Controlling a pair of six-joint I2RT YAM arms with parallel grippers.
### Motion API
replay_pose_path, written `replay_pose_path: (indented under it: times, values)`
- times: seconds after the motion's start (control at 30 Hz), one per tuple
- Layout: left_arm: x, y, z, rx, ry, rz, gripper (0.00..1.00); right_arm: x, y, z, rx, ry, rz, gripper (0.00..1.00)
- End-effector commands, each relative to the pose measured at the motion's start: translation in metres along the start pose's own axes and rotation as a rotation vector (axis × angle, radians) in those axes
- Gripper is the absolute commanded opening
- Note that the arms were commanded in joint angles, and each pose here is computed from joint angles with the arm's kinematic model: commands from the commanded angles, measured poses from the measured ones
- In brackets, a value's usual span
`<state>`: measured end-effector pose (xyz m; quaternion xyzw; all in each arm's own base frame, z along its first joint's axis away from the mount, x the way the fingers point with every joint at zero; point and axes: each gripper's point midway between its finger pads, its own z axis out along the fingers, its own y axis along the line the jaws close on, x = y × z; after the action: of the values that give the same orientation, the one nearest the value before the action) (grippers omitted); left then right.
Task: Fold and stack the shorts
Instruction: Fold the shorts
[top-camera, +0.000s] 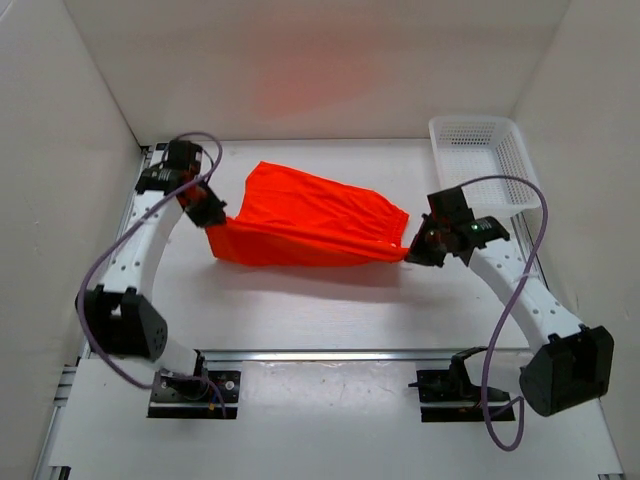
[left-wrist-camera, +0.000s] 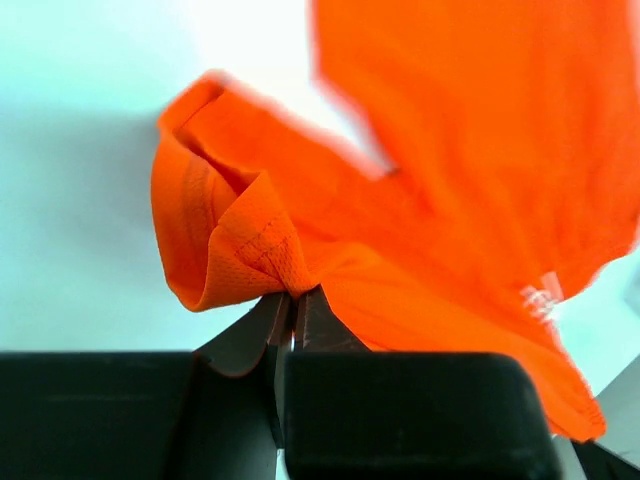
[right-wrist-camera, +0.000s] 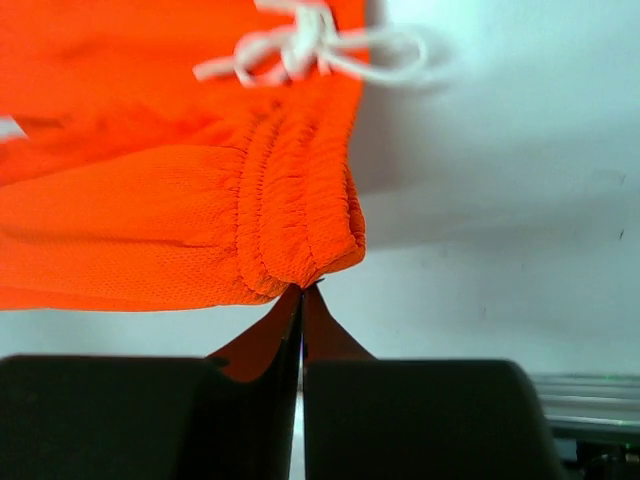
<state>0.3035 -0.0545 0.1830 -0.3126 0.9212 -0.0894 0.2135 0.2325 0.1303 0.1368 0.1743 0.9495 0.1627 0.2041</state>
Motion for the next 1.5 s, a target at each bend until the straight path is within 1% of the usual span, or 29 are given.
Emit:
replay_pose_path:
  times: [0.0,0.03,0.07,0.1,0.13,0.17,0.2,0.23,0.27,0.3,0.33,0.37,0.4,0.43,0.47,0.53,0.6,0.63,0.67,0.7,0.73,0.77,0.87,0.9,0.97,1.07,1.27,1.4,1.47]
  values:
    - [-0.053,-0.037,0.007,-0.003,-0.104,0.096,0.1,-0.051,0.001,-0.01,0.094,-0.123,-0.033,0.0]
    - [-0.063,-0.051,0.01,0.011,-0.114,0.103,0.1,-0.062,0.004,0.0,0.111,-0.113,-0.021,0.0]
    - [-0.091,-0.077,-0.006,0.069,-0.184,0.126,0.1,-0.075,0.005,0.002,0.122,-0.134,-0.029,0.0]
    - [-0.098,-0.087,0.023,0.052,-0.143,0.147,0.1,-0.083,0.008,0.005,0.136,-0.142,-0.039,0.0]
    - [-0.108,-0.097,0.032,0.053,-0.145,0.167,0.1,-0.107,0.012,0.013,0.151,-0.161,-0.037,0.0]
    - [-0.135,-0.121,0.018,0.104,-0.211,0.182,0.1,-0.12,0.015,0.018,0.152,-0.17,-0.038,0.0]
    - [-0.145,-0.119,0.06,0.042,-0.18,0.183,0.1,-0.138,0.023,0.03,0.158,-0.17,-0.03,0.0]
    - [-0.153,-0.131,0.073,0.065,-0.178,0.203,0.1,-0.153,0.026,0.036,0.158,-0.183,-0.046,0.0]
    - [-0.183,-0.154,0.058,0.142,-0.262,0.234,0.1,-0.165,0.031,0.043,0.16,-0.198,-0.045,0.0]
    - [-0.18,-0.16,0.103,0.146,-0.204,0.25,0.2,-0.185,0.036,0.059,0.175,-0.205,-0.046,0.0]
    - [-0.183,-0.17,0.111,0.177,-0.206,0.253,0.42,-0.197,0.037,0.066,0.179,-0.21,-0.036,0.09]
    - [-0.196,-0.188,0.106,0.244,-0.254,0.257,0.9,-0.199,0.039,0.085,0.18,-0.18,-0.036,0.28]
    - [-0.194,-0.194,0.113,0.276,-0.244,0.262,1.0,-0.215,0.045,0.082,0.165,-0.211,-0.027,0.63]
    - [-0.195,-0.197,0.113,0.291,-0.249,0.264,1.0,-0.218,0.047,0.083,0.161,-0.217,-0.027,0.75]
    - [-0.192,-0.194,0.123,0.287,-0.243,0.264,1.0,-0.219,0.047,0.083,0.161,-0.217,-0.027,0.82]
    - [-0.195,-0.189,0.105,0.271,-0.276,0.275,1.0,-0.209,0.053,0.083,0.161,-0.215,-0.059,0.82]
    - [-0.189,-0.176,0.107,0.226,-0.266,0.312,1.0,-0.202,0.053,0.078,0.162,-0.22,-0.079,0.81]
    - [-0.189,-0.175,0.089,0.233,-0.28,0.323,1.0,-0.187,0.046,0.08,0.176,-0.191,-0.087,0.81]
    - [-0.175,-0.161,0.099,0.199,-0.235,0.343,1.0,-0.18,0.045,0.081,0.164,-0.174,-0.088,0.8]
    - [-0.172,-0.157,0.086,0.2,-0.24,0.355,1.0,-0.169,0.041,0.083,0.159,-0.146,-0.088,0.8]
    - [-0.164,-0.15,0.088,0.186,-0.218,0.356,1.0,-0.153,0.033,0.087,0.162,-0.109,-0.074,0.8]
    - [-0.145,-0.132,0.103,0.143,-0.153,0.365,1.0,-0.145,0.032,0.089,0.151,-0.091,-0.06,0.8]
    - [-0.124,-0.11,0.113,0.115,-0.077,0.358,1.0,-0.119,0.031,0.095,0.1,-0.021,-0.016,0.83]
    - [-0.11,-0.098,0.125,0.087,-0.031,0.357,1.0,-0.114,0.032,0.094,0.086,-0.007,-0.006,0.89]
    - [-0.1,-0.089,0.134,0.065,0.003,0.348,1.0,-0.112,0.034,0.096,0.074,0.0,0.008,0.94]
    - [-0.086,-0.074,0.156,0.015,0.057,0.346,1.0,-0.114,0.036,0.106,0.071,0.013,0.018,0.98]
    - [-0.082,-0.056,0.189,-0.038,0.1,0.297,1.0,-0.114,0.047,0.138,0.037,0.067,0.066,0.99]
    - [-0.081,-0.056,0.207,-0.029,0.117,0.267,1.0,-0.11,0.047,0.157,0.032,0.089,0.098,0.99]
    - [-0.077,-0.06,0.212,-0.004,0.143,0.265,0.97,-0.111,0.048,0.162,0.032,0.088,0.124,0.95]
